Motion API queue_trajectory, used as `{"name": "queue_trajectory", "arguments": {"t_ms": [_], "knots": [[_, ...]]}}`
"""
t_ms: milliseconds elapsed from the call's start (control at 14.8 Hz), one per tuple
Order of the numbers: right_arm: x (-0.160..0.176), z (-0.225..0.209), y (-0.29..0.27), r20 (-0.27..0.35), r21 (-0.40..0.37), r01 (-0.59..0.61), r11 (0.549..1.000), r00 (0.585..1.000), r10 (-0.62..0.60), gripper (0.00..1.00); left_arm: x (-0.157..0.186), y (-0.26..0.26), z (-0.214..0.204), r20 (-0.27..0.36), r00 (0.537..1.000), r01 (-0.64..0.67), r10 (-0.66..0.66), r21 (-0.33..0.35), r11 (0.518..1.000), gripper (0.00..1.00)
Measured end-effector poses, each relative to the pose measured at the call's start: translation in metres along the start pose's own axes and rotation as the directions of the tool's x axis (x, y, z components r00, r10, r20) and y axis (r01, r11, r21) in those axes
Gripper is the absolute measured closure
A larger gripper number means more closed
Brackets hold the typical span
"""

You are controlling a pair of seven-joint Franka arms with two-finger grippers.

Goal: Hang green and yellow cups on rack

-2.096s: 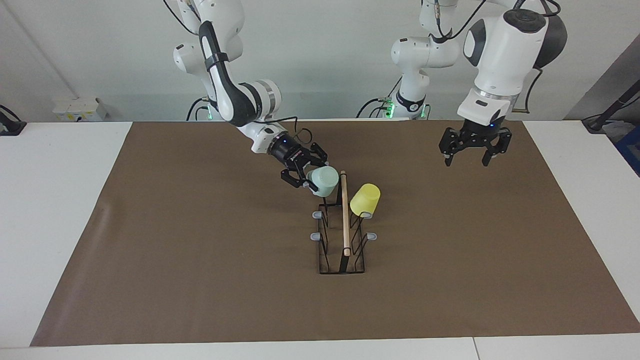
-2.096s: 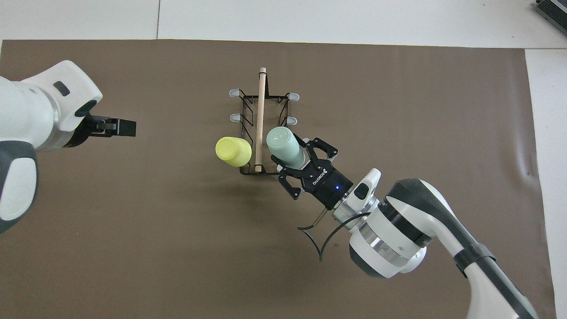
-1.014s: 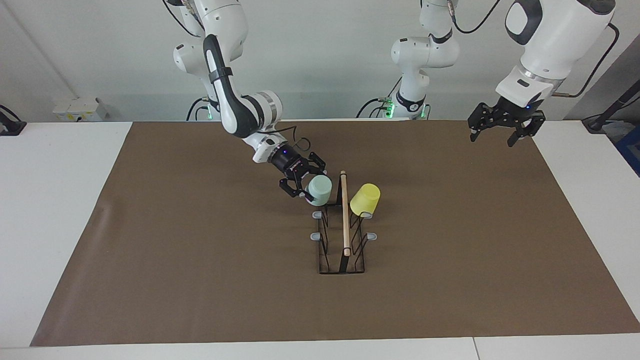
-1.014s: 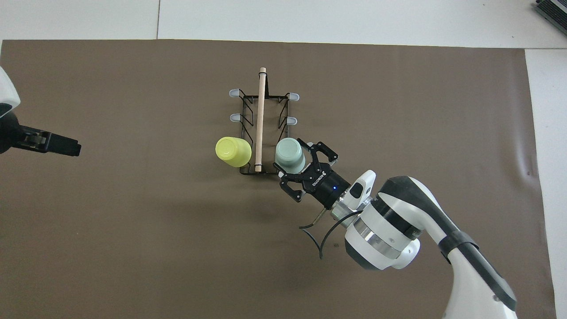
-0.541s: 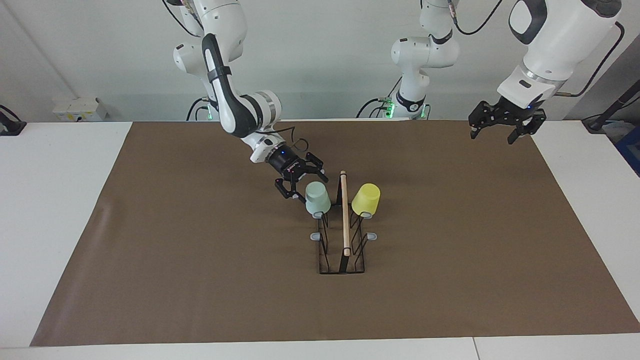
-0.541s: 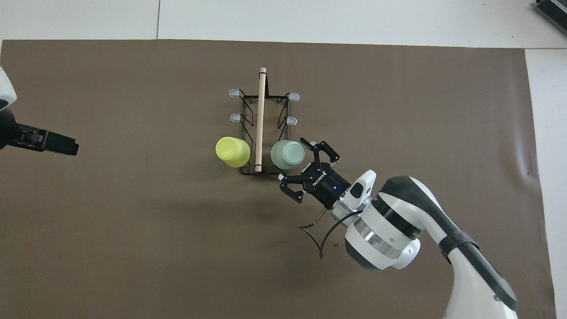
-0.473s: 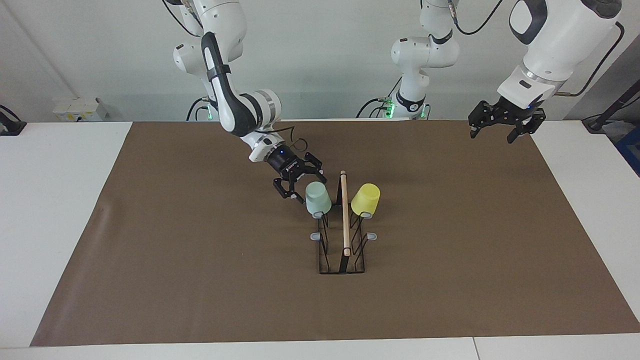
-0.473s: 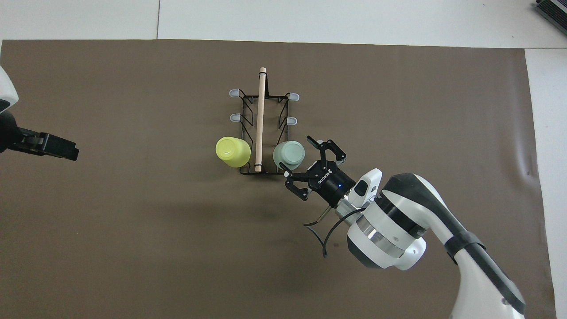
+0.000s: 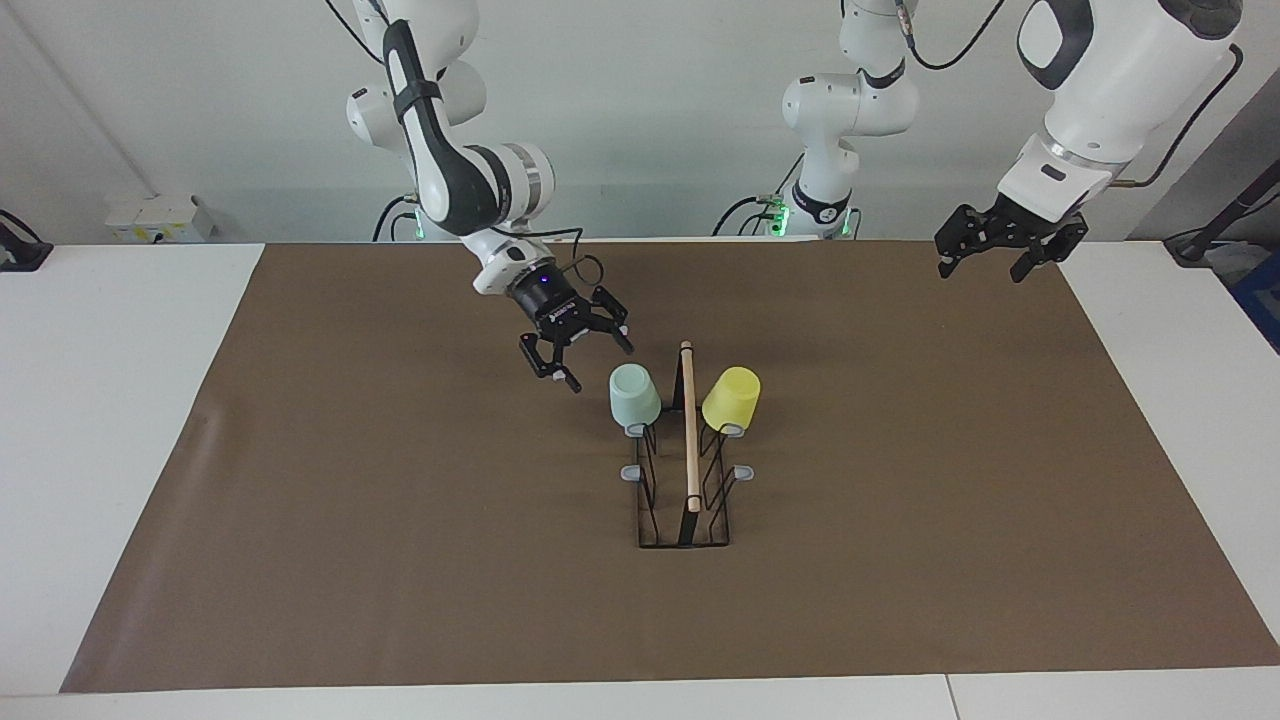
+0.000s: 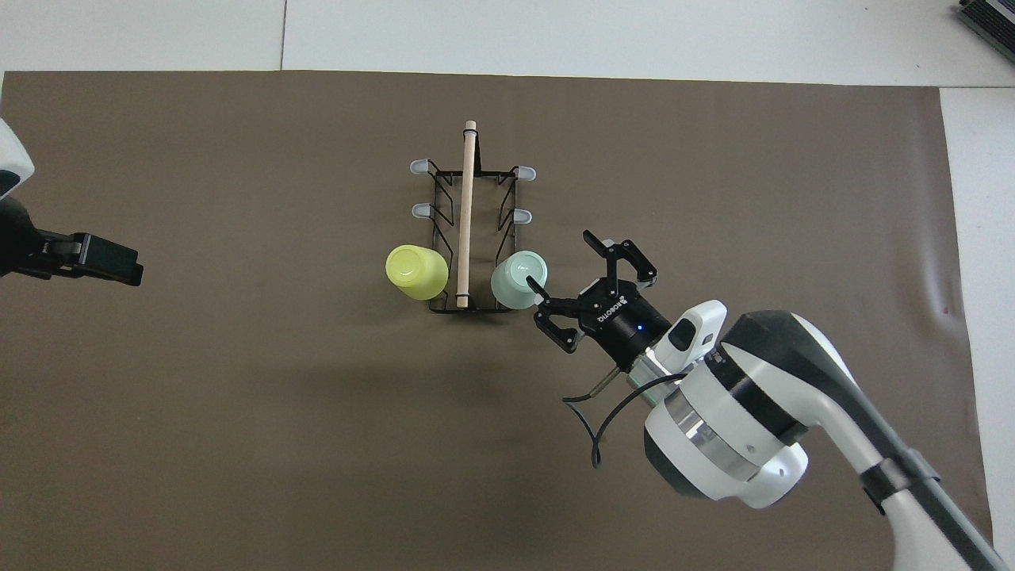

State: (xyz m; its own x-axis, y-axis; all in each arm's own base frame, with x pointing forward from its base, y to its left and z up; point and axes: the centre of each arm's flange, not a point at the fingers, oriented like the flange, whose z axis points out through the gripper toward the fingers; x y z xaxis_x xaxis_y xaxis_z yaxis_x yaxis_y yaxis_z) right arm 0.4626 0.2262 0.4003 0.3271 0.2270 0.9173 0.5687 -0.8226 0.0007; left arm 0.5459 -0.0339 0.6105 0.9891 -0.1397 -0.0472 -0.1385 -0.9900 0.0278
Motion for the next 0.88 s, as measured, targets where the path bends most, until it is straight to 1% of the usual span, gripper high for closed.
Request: {"name": "queue_trajectory", "arguments": {"t_ms": [135, 270, 541, 879], "knots": [[0.024, -0.028, 0.004, 0.065, -0.068, 0.011, 0.998, 0.998, -0.007, 0.0, 0.0, 0.0, 0.0, -0.001, 1.0, -0.005, 0.005, 0.001, 1.0, 0.0], [0.033, -0.043, 0.013, 0.118, -0.111, 0.058, 0.992, 0.992, -0.045, 0.0, 0.0, 0.0, 0.0, -0.003, 1.0, -0.026, 0.026, 0.002, 1.0, 0.0], [0.021, -0.049, 0.053, 0.225, -0.175, 0.189, 0.966, 0.963, -0.147, 0.0, 0.0, 0.0, 0.0, -0.003, 0.999, -0.036, 0.036, 0.002, 0.999, 0.0], [0.018, -0.053, 0.097, 0.284, -0.198, 0.344, 0.918, 0.916, -0.282, 0.0, 0.0, 0.0, -0.001, -0.004, 0.999, -0.037, 0.037, 0.002, 0.999, 0.0]]}}
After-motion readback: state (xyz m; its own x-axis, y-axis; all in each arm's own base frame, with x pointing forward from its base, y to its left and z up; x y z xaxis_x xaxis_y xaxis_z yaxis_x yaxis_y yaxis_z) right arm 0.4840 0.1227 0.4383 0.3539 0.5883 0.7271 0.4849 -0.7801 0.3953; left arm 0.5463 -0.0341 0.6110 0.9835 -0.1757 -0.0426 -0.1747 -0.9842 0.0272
